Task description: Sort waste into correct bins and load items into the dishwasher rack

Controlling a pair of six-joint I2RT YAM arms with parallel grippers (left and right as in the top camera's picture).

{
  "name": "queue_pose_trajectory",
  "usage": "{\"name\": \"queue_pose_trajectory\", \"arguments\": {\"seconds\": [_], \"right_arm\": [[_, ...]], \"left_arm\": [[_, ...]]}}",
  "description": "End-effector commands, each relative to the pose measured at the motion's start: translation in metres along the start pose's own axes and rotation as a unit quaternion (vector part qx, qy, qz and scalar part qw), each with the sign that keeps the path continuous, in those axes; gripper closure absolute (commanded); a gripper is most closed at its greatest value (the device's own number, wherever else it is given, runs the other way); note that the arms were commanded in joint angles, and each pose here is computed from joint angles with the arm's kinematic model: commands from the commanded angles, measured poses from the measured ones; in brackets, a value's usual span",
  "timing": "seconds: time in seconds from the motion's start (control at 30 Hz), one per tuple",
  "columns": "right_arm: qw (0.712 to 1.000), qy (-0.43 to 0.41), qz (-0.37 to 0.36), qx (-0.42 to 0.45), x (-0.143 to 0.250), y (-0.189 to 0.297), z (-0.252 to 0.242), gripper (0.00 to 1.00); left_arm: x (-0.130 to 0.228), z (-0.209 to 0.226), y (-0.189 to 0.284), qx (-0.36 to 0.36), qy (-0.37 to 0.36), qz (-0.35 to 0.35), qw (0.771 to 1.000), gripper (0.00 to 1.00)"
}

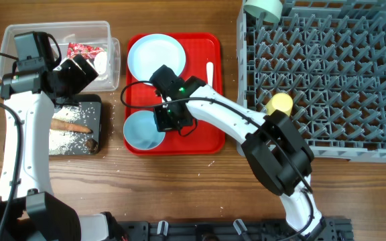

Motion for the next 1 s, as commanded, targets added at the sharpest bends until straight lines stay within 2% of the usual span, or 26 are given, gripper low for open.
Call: {"name": "queue_pose_trajectory", "arguments": {"seconds": [0.0, 0.07, 0.13, 0.17, 0.2, 0.23, 0.27, 0.3, 0.33, 0.43, 0.5, 0.67, 0.73, 0.83, 0.97], "right_arm": [[0.997, -0.014, -0.065, 0.033, -0.024, 0.038, -0.01, 0.96], [0.988, -0.032, -0.139, 0.052, -0.04, 0.098, -0.022, 0.96], [0.954, -0.094, -0.261, 0.117, -0.054, 0.184, -0.062, 0.96], [0.914, -0.142, -0.337, 0.174, -0.054, 0.236, -0.095, 0.96], [0.862, -0.192, -0.405, 0.235, -0.049, 0.281, -0.127, 0.96], [0.775, -0.236, -0.481, 0.335, -0.034, 0.336, -0.167, 0.95], [0.722, -0.237, -0.507, 0.406, -0.024, 0.363, -0.186, 0.96], [0.685, -0.234, -0.519, 0.454, -0.02, 0.379, -0.198, 0.95], [0.672, -0.211, -0.506, 0.498, -0.023, 0.386, -0.207, 0.96], [0.686, -0.117, -0.418, 0.584, -0.051, 0.373, -0.223, 0.96], [0.683, -0.062, -0.376, 0.623, -0.076, 0.354, -0.225, 0.96], [0.688, 0.039, -0.288, 0.665, -0.115, 0.29, -0.225, 0.96], [0.684, 0.081, -0.255, 0.678, -0.124, 0.272, -0.222, 0.96], [0.651, 0.093, -0.225, 0.719, -0.125, 0.267, -0.228, 0.96], [0.654, 0.126, -0.202, 0.718, -0.117, 0.253, -0.219, 0.96]], "left_arm": [[-0.005, -0.004, 0.005, 0.008, -0.009, -0.009, 1.0, 0.0], [-0.005, -0.004, 0.005, 0.008, -0.009, -0.009, 1.0, 0.0], [-0.005, -0.004, 0.005, 0.008, -0.009, -0.009, 1.0, 0.0], [-0.005, -0.004, 0.005, 0.008, -0.009, -0.009, 1.0, 0.0], [-0.005, -0.004, 0.006, 0.008, -0.009, -0.009, 1.0, 0.0], [-0.005, -0.004, 0.005, 0.008, -0.009, -0.009, 1.0, 0.0], [-0.005, -0.004, 0.005, 0.008, -0.009, -0.009, 1.0, 0.0], [-0.005, -0.004, 0.005, 0.008, -0.009, -0.009, 1.0, 0.0], [-0.005, -0.004, 0.006, 0.008, -0.009, -0.009, 1.0, 0.0], [-0.005, -0.004, 0.005, 0.008, -0.009, -0.009, 1.0, 0.0], [-0.005, -0.004, 0.005, 0.008, -0.009, -0.009, 1.0, 0.0], [-0.005, -0.003, 0.006, 0.008, -0.009, -0.009, 1.0, 0.0], [-0.005, -0.003, 0.006, 0.008, -0.009, -0.009, 1.0, 0.0], [-0.005, -0.003, 0.006, 0.008, -0.009, -0.009, 1.0, 0.0], [-0.005, -0.003, 0.006, 0.008, -0.009, -0.009, 1.0, 0.0]]}}
Point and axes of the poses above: each gripper's point midway between its finger pads, its own y axis back along the fingers, its own z axis along the line the jaws close on, x = y × z, the point moved 2 cm from there along y, back along the fingers, and after that the axes turned 9 degrees about -y, right-handed, at the moved point
